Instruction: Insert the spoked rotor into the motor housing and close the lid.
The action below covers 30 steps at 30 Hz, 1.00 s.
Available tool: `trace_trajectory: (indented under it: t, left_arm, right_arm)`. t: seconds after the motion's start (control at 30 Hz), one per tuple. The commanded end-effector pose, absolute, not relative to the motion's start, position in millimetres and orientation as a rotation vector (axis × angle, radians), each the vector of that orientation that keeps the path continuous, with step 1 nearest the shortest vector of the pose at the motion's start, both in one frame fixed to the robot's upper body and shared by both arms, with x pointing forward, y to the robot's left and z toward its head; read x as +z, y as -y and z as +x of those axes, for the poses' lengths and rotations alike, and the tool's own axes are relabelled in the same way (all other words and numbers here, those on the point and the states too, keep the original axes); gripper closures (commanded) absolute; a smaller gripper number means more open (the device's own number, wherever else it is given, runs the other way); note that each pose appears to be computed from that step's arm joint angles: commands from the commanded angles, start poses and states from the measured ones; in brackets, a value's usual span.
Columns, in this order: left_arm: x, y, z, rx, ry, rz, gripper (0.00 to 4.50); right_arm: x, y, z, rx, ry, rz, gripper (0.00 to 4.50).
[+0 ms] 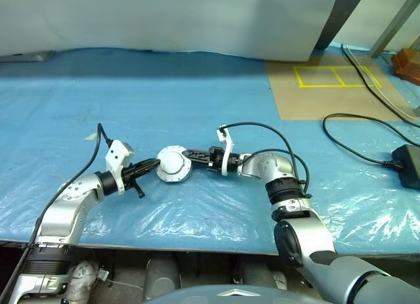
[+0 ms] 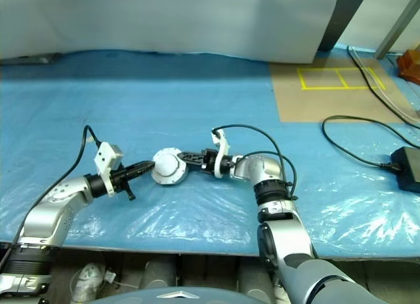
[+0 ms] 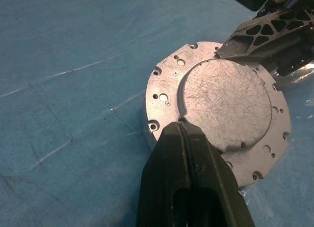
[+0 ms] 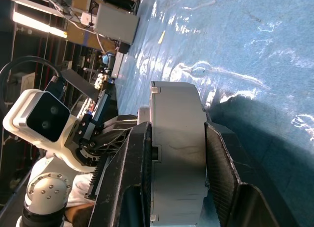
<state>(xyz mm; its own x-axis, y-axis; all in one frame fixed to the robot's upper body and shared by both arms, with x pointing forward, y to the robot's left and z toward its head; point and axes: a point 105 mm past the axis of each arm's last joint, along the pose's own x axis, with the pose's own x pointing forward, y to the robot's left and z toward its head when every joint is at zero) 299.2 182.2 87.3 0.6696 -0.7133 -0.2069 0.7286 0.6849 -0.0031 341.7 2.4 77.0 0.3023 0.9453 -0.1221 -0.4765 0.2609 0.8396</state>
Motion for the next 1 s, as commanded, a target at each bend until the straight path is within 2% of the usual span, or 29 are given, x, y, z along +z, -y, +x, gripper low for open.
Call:
trace_trajectory:
  t: [0.03,0.13,0.3,0.43,0.53,0.67,0.8,0.9,1.0]
  left_arm:
    - [109,-175,301,-0.84,-0.118,0.076,4.5]
    - [131,-174,300,-0.854,-0.055,0.036,4.5]
    - [190,-187,304,-0.82,0.112,-0.044,4.5]
    - [221,-203,305,-0.77,0.201,-0.114,4.5]
    - [209,-210,305,-0.743,0.141,-0.136,4.5]
    - [178,-213,298,-0.736,-0.002,-0.267,4.5]
    - [174,-210,289,-0.751,0.015,-0.409,4.5]
    - [183,-213,287,-0.747,0.072,-0.527,3.91]
    - [182,-209,285,-0.749,0.092,-0.67,2.92]
  right_arm:
    - [88,-9,344,1.114,-0.692,0.798,3.34]
    - [85,-8,347,1.09,-0.691,0.778,3.34]
    - [71,-4,356,0.991,-0.723,0.742,3.34]
    - [74,0,360,0.961,-0.759,0.844,3.34]
    - [89,1,362,0.988,-0.752,0.934,3.34]
    - [125,5,370,1.029,-0.701,1.069,3.34]
    - [153,10,370,1.09,-0.666,1.151,3.34]
    - [165,13,367,1.128,-0.64,1.161,3.34]
    - [179,13,362,1.182,-0.607,1.158,3.34]
